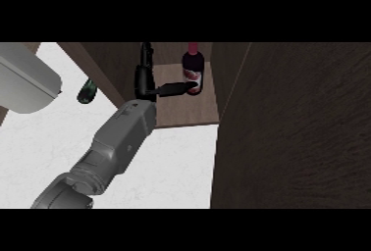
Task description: Pick up the wine, place it into the cabinet and close the cabinet
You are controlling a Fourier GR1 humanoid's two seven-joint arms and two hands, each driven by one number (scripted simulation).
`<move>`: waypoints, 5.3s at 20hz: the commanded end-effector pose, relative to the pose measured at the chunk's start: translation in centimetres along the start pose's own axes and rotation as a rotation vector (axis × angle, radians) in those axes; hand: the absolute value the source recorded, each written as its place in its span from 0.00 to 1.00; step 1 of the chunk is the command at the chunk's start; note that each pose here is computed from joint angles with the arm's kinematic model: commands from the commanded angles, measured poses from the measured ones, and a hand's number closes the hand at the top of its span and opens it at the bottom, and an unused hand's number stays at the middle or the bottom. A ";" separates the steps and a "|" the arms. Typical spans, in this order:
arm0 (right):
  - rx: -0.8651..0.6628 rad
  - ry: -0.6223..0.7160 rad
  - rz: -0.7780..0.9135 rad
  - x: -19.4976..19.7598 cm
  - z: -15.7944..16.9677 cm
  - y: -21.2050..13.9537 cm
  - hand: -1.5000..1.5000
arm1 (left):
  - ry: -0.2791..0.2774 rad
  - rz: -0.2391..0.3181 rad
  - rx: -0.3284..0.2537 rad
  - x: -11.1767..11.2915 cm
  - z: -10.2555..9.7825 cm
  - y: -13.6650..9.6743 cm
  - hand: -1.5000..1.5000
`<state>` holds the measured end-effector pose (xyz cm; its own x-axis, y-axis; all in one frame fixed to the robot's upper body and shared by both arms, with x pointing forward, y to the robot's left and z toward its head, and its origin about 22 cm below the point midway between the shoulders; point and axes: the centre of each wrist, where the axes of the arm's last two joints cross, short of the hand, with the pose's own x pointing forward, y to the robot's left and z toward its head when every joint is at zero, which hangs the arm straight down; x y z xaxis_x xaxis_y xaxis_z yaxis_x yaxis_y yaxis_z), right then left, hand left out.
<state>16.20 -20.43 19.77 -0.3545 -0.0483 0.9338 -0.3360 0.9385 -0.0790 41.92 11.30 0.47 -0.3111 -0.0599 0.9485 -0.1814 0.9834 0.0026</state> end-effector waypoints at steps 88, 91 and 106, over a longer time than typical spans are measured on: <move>0.310 0.216 -0.210 0.6 4.0 3.9 1.00 | -0.084 0.298 -0.139 15.0 21.8 16.8 0.00; 0.426 0.180 -0.129 1.0 4.0 4.8 1.00 | -0.078 0.305 -0.124 14.1 22.4 18.8 0.00; 0.516 0.179 -0.203 1.0 3.6 12.1 1.00 | -0.057 0.263 -0.143 16.1 19.8 25.1 0.00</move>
<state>10.69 -13.16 17.52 -0.0571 -0.0442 0.9974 -0.6841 0.7293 -0.0068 13.53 30.57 8.34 -0.3834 0.1946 0.9028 0.0274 0.9795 -0.1995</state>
